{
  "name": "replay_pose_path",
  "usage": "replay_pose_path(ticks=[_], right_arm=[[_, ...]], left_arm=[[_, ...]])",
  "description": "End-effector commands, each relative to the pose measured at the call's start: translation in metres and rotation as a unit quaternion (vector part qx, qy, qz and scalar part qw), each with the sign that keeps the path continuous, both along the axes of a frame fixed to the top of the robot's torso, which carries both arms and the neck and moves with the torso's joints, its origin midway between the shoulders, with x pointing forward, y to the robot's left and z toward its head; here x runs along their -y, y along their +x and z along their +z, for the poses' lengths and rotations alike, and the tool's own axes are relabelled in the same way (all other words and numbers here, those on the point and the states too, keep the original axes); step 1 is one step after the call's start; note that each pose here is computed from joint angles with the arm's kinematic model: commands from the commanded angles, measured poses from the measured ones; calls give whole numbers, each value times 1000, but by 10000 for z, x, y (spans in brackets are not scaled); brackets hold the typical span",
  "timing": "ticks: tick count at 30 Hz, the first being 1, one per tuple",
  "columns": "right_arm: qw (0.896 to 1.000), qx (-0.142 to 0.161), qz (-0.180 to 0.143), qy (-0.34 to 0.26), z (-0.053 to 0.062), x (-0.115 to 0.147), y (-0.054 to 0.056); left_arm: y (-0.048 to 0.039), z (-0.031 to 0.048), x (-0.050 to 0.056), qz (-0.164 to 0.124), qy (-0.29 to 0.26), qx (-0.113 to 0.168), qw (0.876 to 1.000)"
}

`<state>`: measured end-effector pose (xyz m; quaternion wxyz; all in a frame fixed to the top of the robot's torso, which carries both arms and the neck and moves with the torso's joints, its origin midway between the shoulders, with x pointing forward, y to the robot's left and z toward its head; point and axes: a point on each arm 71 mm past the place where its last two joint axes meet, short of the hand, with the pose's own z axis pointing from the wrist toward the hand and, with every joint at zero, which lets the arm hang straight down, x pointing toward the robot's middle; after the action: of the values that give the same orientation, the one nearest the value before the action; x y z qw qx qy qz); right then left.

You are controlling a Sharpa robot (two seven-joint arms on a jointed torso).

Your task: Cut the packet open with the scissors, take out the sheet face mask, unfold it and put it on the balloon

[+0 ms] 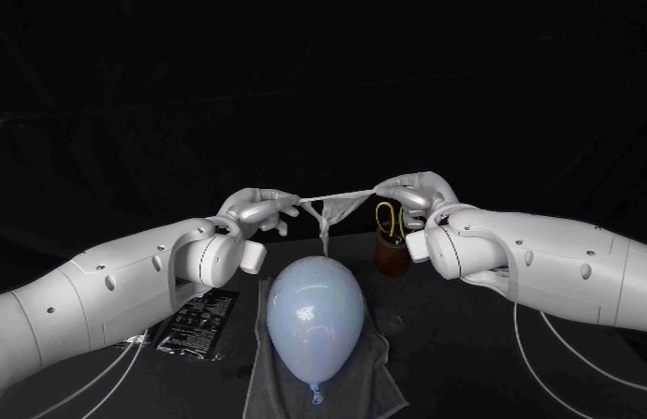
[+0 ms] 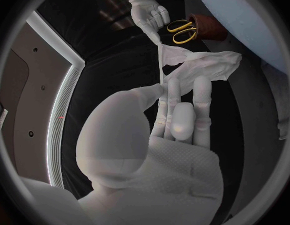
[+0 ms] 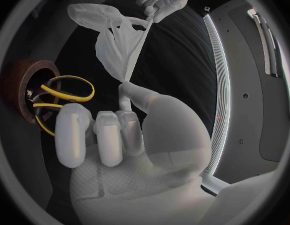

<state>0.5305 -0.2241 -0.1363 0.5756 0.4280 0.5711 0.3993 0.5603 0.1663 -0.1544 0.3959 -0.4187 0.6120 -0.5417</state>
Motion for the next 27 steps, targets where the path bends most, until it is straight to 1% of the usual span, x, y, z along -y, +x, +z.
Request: replay_pose_path(ticks=[1, 6, 11, 16, 18, 20, 22, 24, 27], right_arm=[[1000, 2, -18, -12, -7, 35, 23], [1000, 6, -12, -12, -18, -29, 43], [1000, 14, -6, -11, -11, -103, 64], [1000, 23, -4, -11, 27, -149, 96], [1000, 29, -4, -11, 57, -169, 119], [999, 40, -3, -12, 103, -190, 148], [999, 52, -3, -14, 160, -209, 178], [998, 64, -1, -14, 207, -222, 202], [997, 82, 2, -15, 288, -251, 252]], left_arm=[[30, 9, -45, 26, -21, -13, 999], [61, 55, -31, 27, -25, -12, 999], [103, 142, -15, 29, -27, 0, 999], [177, 291, -30, 31, -18, 23, 999], [221, 370, -44, 32, -11, 34, 999], [284, 471, -74, 35, -1, 43, 998], [316, 545, -102, 36, 6, 52, 998], [334, 589, -129, 39, 10, 59, 997], [388, 666, -172, 45, 20, 63, 997]])
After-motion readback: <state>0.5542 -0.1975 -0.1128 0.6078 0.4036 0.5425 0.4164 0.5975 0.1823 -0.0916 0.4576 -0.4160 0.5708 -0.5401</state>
